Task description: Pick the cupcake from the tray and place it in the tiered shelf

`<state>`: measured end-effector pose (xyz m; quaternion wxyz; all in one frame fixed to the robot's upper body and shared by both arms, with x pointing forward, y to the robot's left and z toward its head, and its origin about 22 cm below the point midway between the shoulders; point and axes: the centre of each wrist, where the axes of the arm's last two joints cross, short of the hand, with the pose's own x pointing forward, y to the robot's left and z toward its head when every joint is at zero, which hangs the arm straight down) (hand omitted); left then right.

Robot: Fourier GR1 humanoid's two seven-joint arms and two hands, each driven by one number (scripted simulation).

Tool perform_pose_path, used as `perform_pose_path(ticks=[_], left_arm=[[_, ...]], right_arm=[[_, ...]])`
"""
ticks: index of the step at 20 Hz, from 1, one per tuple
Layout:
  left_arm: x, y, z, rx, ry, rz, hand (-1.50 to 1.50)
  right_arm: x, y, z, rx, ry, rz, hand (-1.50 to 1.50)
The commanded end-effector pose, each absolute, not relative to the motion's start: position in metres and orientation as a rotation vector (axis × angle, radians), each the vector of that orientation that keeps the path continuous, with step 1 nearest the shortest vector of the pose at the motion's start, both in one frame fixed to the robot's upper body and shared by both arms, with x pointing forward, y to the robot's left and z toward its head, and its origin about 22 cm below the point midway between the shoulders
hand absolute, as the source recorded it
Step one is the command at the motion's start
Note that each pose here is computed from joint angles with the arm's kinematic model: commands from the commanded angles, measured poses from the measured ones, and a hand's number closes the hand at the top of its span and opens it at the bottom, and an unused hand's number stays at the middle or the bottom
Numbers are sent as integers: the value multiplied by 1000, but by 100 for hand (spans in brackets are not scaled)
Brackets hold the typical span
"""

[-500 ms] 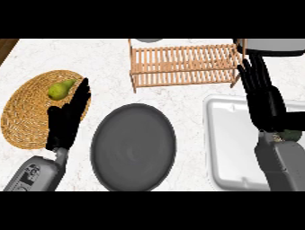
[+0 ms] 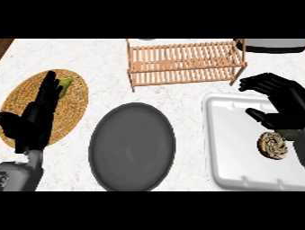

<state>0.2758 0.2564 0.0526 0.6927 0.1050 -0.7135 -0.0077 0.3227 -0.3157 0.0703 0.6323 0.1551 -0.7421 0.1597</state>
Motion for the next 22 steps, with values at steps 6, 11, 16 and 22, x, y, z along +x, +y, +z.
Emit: perform_pose_path(ticks=[6,11,16,22], left_arm=[[269,263,58,228,-1604,36,0],[260,274,56,254,-1589,49,0],[260,270,54,239,-1597,49,0],[247,276,61,248,-1587,47,0]], right_arm=[[317,-406,111,671,-1676,657,-150],[315,-406,196,487,-1543,1119,-150],[300,-364,249,214,-1518,1450,-150],[272,-320,244,-123,-1448,1688,-150]])
